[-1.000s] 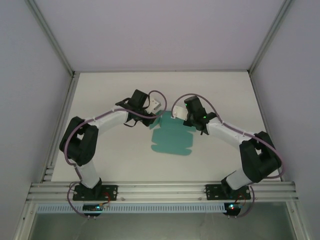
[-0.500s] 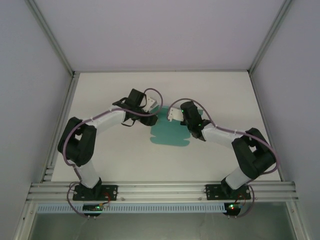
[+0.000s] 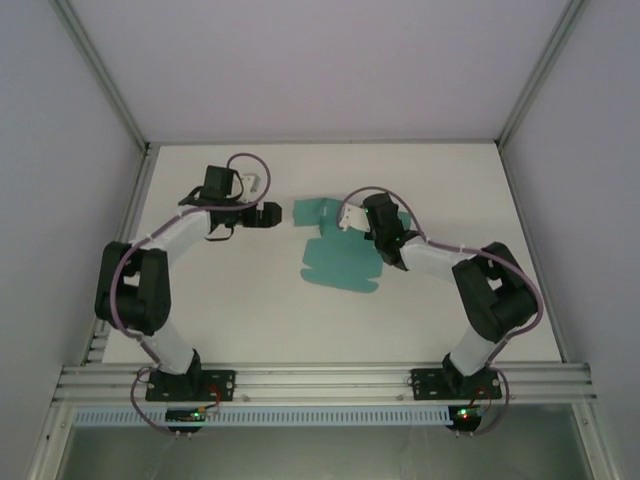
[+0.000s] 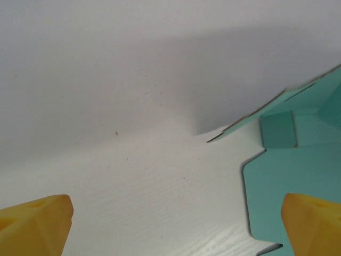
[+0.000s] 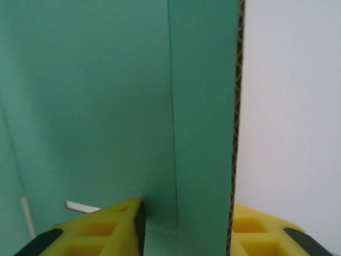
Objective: Assemble paper box
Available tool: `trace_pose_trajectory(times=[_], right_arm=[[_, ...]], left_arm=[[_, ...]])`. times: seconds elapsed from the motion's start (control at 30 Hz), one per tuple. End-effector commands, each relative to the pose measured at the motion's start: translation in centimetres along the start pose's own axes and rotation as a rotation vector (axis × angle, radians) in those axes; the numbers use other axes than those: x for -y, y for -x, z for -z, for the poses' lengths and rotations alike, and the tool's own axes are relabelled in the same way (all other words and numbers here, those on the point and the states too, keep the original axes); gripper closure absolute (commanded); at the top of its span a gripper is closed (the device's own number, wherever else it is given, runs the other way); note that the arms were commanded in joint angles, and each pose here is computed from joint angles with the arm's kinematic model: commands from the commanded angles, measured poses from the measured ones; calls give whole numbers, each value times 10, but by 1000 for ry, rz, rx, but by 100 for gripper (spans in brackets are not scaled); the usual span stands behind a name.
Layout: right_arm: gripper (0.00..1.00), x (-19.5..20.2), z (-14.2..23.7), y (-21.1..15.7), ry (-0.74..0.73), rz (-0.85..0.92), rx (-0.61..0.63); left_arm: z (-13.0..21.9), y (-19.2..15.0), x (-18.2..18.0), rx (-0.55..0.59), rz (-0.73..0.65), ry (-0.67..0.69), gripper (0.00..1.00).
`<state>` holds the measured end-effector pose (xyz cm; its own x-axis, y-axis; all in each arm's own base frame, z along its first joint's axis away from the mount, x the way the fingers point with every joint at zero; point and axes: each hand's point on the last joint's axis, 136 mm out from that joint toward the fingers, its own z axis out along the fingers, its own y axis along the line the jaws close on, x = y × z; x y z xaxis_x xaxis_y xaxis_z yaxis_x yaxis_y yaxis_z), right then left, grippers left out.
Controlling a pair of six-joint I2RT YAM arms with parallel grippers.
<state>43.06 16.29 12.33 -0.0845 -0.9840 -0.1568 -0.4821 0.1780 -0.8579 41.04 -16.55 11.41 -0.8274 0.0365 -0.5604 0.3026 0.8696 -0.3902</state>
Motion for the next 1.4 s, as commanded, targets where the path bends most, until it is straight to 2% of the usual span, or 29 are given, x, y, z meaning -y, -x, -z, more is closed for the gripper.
trace_pose_trajectory(times=[0.0,0.2,0.23,0.27,0.3,0.33,0.4,0.43,0.57,0.7,0.77,0.8,0.93,1.03,1.13,1.27,1.33,1.37], right_arm=[[64,9,-5,0,8,-29,-15],[67,19,-13,-7,-37,-44,-45],[72,19,-14,-8,-38,-42,-48],[87,18,-16,-9,-40,-33,-56],[94,17,-18,-9,-36,-26,-67],[94,14,-19,-10,-19,-28,-72],[85,-4,-18,-11,77,-54,-70],[83,-1,-19,-15,78,-96,-84],[66,9,-7,-24,147,-316,-48],[31,9,6,-30,234,-490,2],[9,11,7,-41,249,-581,-4],[2,13,7,-45,255,-623,-4],[1,25,13,-55,290,-800,47],[1,31,17,-55,308,-864,74],[1,35,17,-60,305,-905,63],[1,36,17,-68,293,-932,40],[1,34,17,-70,288,-934,30],[1,34,18,-71,289,-935,28]], left_arm=[[-8,19,8,13,26,-66,0],[-26,28,4,-12,53,-93,0],[-28,29,4,-16,56,-94,0],[-31,30,4,-17,55,-100,0],[-33,32,4,-18,53,-107,0],[-35,32,4,-20,51,-110,0],[-40,34,2,-28,53,-108,0],[-42,36,3,-32,51,-116,1],[-51,57,33,-38,-32,-305,0],[-74,68,45,-102,-96,-418,0],[-88,67,51,-147,-135,-462,1],[-92,68,55,-164,-166,-473,0],[-114,62,69,-234,-251,-533,1],[-129,68,68,-236,-227,-547,9],[-135,64,78,-244,-211,-633,15],[-150,51,79,-272,-214,-611,35],[-151,48,82,-279,-198,-641,49],[-151,48,82,-276,-192,-646,60]])
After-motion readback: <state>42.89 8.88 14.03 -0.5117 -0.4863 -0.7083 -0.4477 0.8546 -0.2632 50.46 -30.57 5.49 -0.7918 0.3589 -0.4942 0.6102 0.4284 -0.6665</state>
